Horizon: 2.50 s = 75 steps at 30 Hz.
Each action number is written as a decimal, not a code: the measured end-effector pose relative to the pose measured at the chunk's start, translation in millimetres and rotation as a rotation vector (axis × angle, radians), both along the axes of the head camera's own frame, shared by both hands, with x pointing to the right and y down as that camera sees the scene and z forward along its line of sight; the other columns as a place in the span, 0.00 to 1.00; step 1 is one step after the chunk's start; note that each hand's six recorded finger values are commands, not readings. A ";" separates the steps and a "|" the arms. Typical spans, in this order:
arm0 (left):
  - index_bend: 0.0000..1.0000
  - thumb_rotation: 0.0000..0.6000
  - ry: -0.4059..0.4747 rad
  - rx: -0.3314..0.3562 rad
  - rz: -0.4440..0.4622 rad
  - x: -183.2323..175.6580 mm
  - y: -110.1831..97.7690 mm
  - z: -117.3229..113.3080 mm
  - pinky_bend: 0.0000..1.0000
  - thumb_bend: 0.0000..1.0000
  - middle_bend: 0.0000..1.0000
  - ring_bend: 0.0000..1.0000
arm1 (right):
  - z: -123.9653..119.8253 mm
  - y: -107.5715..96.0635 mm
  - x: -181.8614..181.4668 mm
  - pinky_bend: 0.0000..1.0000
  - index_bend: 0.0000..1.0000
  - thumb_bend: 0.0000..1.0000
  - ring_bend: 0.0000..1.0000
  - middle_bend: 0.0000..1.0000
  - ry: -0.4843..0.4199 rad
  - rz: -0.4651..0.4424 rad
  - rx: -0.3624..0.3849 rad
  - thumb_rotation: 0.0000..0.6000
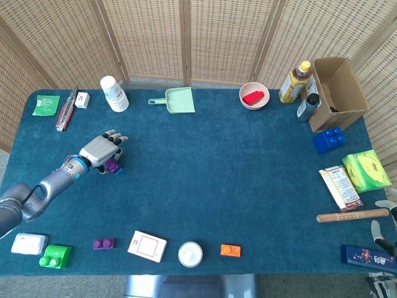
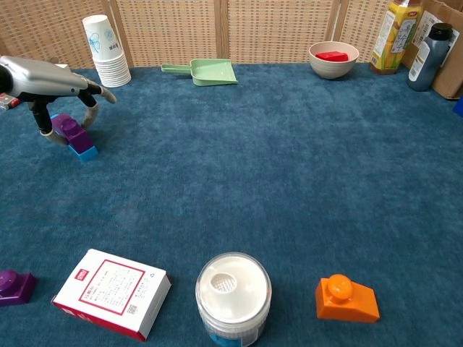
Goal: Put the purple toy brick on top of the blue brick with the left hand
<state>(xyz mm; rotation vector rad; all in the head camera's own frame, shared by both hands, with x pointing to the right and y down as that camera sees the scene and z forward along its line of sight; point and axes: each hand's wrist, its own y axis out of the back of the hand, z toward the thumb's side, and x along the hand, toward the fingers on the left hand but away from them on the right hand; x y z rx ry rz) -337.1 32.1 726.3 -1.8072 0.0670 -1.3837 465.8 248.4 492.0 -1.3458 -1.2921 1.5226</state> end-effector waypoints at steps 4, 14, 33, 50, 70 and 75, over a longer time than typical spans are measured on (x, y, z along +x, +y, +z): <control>0.59 1.00 -0.001 0.000 -0.001 -0.7 0.9 0.6 0.00 0.32 0.06 0.00 | -0.1 0.5 0.3 0.19 0.35 0.39 0.04 0.19 0.000 0.001 0.000 1.00; 0.41 1.00 0.004 0.004 -0.011 -1.9 -1.2 -2.6 0.00 0.32 0.02 0.00 | 0.4 0.7 1.0 0.19 0.34 0.39 0.04 0.19 -0.003 0.004 0.000 1.00; 0.16 1.00 0.105 0.002 -0.090 -4.1 1.1 -25.0 0.00 0.32 0.00 0.00 | 1.3 1.1 1.6 0.19 0.33 0.39 0.04 0.19 -0.023 0.000 0.004 1.00; 0.20 1.00 0.573 -0.211 -0.650 -13.1 8.1 -57.1 0.00 0.32 0.01 0.00 | 7.0 -2.8 -6.8 0.19 0.33 0.39 0.04 0.19 -0.063 -0.025 0.010 1.00; 0.33 1.00 0.908 -0.468 -1.020 -16.4 22.9 -31.4 0.00 0.33 0.05 0.00 | -6.1 -4.6 -5.2 0.20 0.33 0.39 0.04 0.19 -0.078 -0.018 0.028 1.00; 0.35 1.00 0.938 -0.479 -1.061 -15.4 23.5 -20.9 0.00 0.33 0.05 0.00 | -8.4 -5.3 -3.9 0.20 0.33 0.39 0.04 0.19 -0.077 -0.014 0.032 1.00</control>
